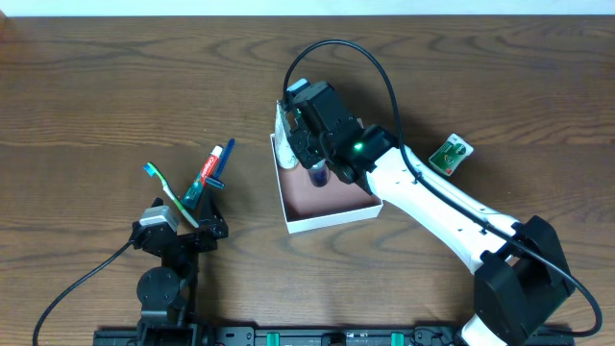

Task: Pack container
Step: 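Carry the soap bottle with the right gripper into the box and lower it, then open the right gripper and lift away from the bottle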

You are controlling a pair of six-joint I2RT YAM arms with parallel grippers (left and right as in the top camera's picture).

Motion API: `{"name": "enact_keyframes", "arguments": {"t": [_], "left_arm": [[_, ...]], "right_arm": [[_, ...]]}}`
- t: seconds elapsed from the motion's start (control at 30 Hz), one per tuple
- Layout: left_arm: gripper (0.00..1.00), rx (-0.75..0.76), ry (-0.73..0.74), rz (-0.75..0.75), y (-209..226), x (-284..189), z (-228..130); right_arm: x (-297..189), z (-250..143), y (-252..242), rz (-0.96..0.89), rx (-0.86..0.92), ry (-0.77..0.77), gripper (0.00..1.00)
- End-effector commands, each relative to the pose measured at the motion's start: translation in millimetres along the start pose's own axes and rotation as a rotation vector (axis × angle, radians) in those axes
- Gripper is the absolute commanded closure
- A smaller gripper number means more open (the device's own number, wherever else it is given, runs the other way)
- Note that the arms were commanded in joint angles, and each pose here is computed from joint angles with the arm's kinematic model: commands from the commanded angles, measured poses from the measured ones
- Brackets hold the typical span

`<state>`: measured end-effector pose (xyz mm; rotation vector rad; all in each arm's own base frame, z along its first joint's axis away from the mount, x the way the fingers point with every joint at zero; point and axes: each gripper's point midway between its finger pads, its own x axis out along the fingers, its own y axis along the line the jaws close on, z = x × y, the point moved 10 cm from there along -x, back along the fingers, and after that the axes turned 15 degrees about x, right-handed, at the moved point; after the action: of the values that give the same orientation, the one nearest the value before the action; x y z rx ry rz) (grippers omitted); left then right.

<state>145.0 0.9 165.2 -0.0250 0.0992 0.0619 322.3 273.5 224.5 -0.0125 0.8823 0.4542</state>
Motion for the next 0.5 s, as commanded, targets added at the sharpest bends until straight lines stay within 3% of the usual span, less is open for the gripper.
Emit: {"name": "enact_keyframes", "arguments": {"t": [0.0,0.47], "left_arm": [[0.02,0.022,0.051,0.018,1.9,1.3,-12.6],[0.02,0.022,0.051,0.018,1.9,1.3,-12.6]], "right_arm": [[-4.6,3.7,5.5,0.018,-0.018,-0.023,0.7],[-4.4,4.7,2.7,0.013,-0.013,-0.024,0.59]]}}
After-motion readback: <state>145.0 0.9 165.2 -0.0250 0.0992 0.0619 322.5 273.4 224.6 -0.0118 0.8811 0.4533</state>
